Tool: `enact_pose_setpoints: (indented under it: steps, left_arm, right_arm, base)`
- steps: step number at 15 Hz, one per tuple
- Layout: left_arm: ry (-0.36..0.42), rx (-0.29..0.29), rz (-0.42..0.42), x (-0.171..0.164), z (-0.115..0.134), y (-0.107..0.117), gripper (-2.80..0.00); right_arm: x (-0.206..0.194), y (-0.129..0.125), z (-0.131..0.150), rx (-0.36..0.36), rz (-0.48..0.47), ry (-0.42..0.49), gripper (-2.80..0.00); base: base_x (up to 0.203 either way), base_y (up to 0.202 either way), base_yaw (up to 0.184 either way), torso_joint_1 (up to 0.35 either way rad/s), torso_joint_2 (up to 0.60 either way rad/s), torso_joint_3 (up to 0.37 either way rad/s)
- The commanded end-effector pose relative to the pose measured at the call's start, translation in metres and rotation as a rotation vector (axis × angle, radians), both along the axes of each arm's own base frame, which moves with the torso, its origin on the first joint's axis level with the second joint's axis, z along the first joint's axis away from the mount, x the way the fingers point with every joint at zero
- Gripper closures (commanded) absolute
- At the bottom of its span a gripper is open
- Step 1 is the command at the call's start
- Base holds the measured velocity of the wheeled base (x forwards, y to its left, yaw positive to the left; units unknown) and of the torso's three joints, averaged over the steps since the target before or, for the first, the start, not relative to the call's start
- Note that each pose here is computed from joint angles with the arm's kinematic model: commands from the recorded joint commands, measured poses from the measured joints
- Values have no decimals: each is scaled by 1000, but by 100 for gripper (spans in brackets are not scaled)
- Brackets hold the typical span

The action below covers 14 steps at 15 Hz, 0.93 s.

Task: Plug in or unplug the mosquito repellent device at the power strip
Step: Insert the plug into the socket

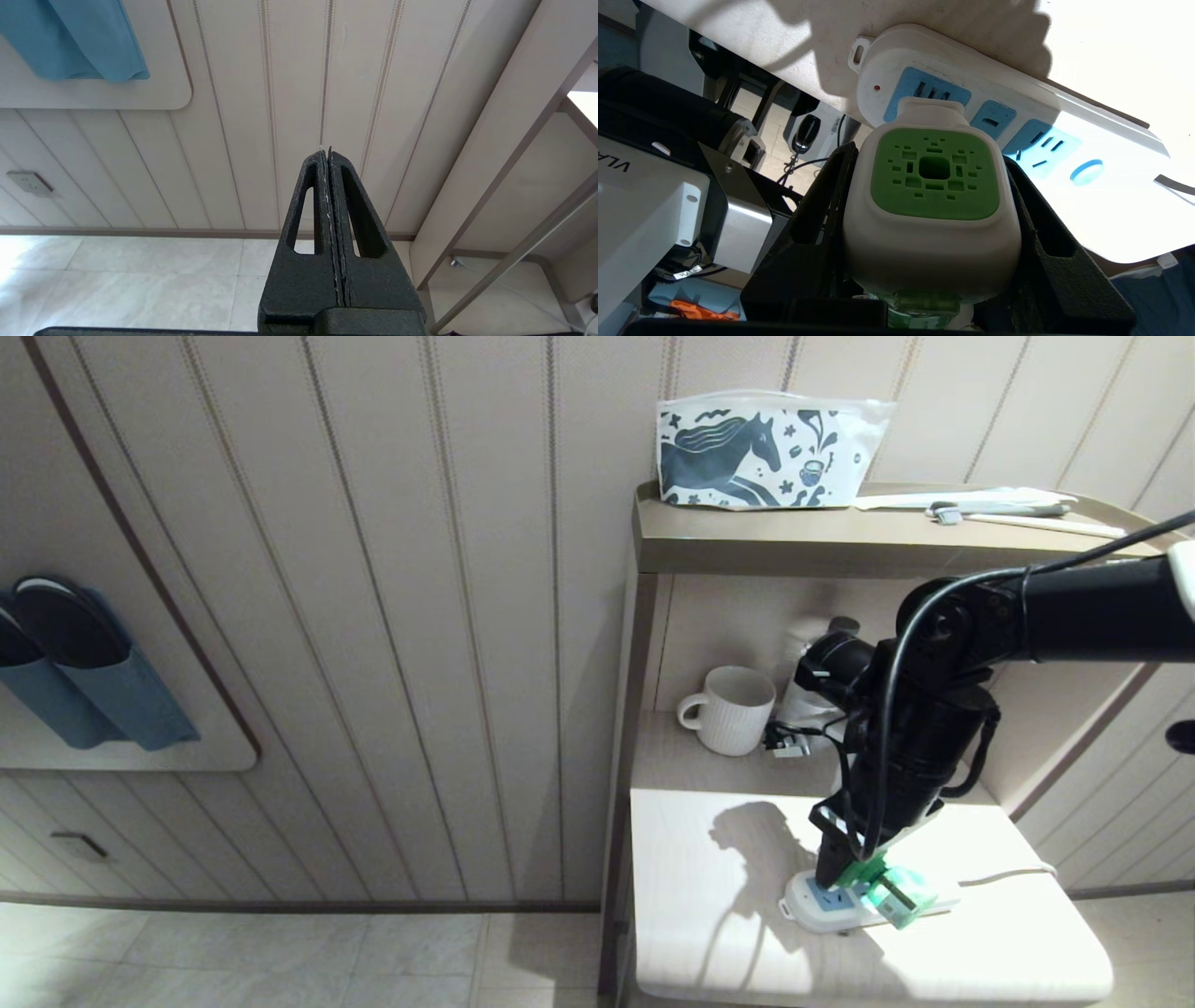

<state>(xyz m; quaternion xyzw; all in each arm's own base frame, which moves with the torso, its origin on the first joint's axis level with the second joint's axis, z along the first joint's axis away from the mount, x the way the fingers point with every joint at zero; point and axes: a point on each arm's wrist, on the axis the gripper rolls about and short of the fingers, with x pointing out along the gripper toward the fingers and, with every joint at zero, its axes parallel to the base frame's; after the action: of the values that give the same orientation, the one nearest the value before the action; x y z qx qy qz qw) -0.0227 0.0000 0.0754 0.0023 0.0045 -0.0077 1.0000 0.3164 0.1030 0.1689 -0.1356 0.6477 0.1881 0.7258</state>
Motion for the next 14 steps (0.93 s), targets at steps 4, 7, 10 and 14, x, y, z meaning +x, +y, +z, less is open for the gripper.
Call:
enact_pose_setpoints:
  steps: [4, 7, 10, 14]
  left_arm:
    - [-1, 0, 0, 0, 0, 0, 0]
    - [-1, 0, 0, 0, 0, 0, 0]
    - [0, 0, 0, 0, 0, 0, 0]
    - [-1, 0, 0, 0, 0, 0, 0]
  right_arm:
    - [-3, 1, 9, 7, 9, -24, 0]
    - [-3, 1, 9, 7, 7, -24, 0]
    - [-4, 1, 8, 5, -1, -19, 0]
    - [-5, 3, 7, 4, 6, -13, 0]
  base:
    - [0, 0, 0, 0, 0, 0]
    - [0, 0, 0, 0, 0, 0]
    - [0, 0, 0, 0, 0, 0]
    - [0, 0, 0, 0, 0, 0]
